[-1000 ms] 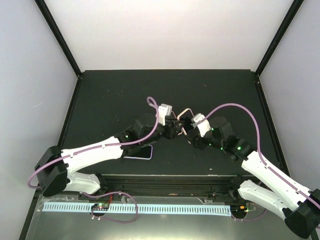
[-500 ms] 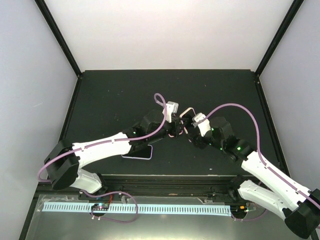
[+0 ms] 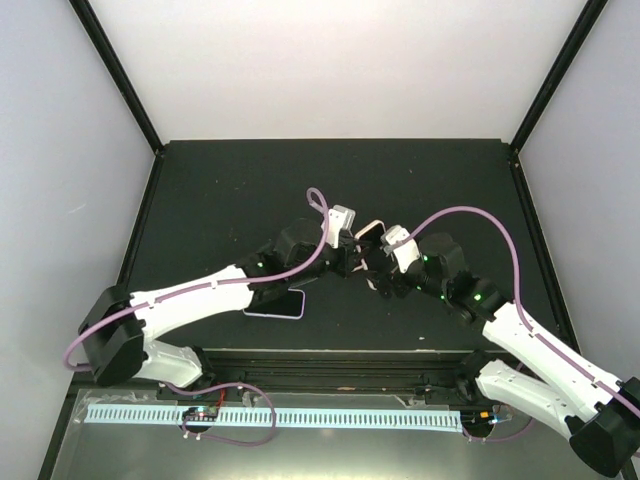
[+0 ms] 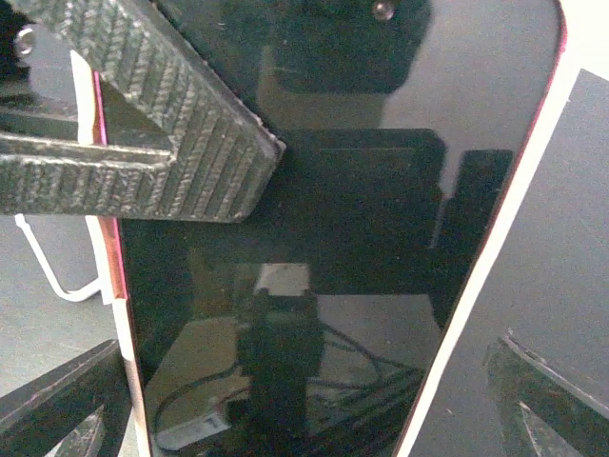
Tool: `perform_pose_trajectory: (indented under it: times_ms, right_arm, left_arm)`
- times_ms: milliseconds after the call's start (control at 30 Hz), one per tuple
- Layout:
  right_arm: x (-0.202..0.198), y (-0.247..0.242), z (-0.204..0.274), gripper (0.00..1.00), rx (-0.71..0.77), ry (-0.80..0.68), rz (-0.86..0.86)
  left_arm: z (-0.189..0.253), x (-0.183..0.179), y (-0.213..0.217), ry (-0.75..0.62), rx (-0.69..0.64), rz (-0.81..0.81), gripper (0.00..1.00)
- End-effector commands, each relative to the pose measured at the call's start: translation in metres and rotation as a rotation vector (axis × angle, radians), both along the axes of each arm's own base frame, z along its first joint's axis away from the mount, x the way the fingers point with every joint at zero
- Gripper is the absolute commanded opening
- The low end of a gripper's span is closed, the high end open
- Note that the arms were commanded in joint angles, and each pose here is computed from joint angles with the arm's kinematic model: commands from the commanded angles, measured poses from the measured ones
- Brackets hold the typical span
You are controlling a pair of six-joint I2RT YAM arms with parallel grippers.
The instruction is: Take the phone out of the phone case
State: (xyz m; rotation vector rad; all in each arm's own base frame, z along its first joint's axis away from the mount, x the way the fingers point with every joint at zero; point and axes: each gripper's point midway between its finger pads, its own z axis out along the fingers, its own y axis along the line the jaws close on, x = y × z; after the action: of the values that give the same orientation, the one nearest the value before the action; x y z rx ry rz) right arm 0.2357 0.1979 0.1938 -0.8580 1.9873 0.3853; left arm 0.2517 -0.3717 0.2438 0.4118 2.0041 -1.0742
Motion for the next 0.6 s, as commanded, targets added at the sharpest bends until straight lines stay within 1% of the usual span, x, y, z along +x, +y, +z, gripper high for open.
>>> perform_pose_trajectory:
  times_ms: [0, 100, 167, 233, 267, 333, 467, 567]
  right_arm:
    - [-0.001, 0.008, 0.020, 1.00, 0.040, -0.044, 0.047]
    - [-0.007, 0.011, 0.030, 1.00, 0.057, -0.054, 0.087]
    - [-0.016, 0.016, 0.044, 1.00, 0.080, -0.063, 0.144]
    - [-0.033, 0.024, 0.059, 1.00, 0.098, -0.048, 0.251]
    - [-0.046, 0.031, 0.066, 1.00, 0.116, -0.024, 0.334]
    - [-0.068, 0.040, 0.072, 0.99, 0.134, 0.031, 0.462]
    - [-0.098, 0.055, 0.087, 0.91, 0.223, 0.120, 0.648]
    - [-0.103, 0.063, 0.089, 0.84, 0.249, 0.158, 0.713]
  left_arm:
    - [0.069, -0.008, 0.023, -0.154, -0.024, -0.080, 0.02]
    - [0.090, -0.025, 0.037, -0.225, -0.015, -0.194, 0.02]
    - [0.102, -0.037, 0.044, -0.264, 0.000, -0.279, 0.01]
    - [0.112, -0.045, 0.051, -0.316, 0.028, -0.329, 0.02]
    - [0.116, -0.050, 0.055, -0.339, 0.032, -0.351, 0.02]
    - [0.123, -0.062, 0.061, -0.379, 0.009, -0.411, 0.02]
    - [0.131, -0.087, 0.066, -0.436, -0.068, -0.531, 0.02]
    - [0.132, -0.096, 0.070, -0.464, -0.104, -0.561, 0.02]
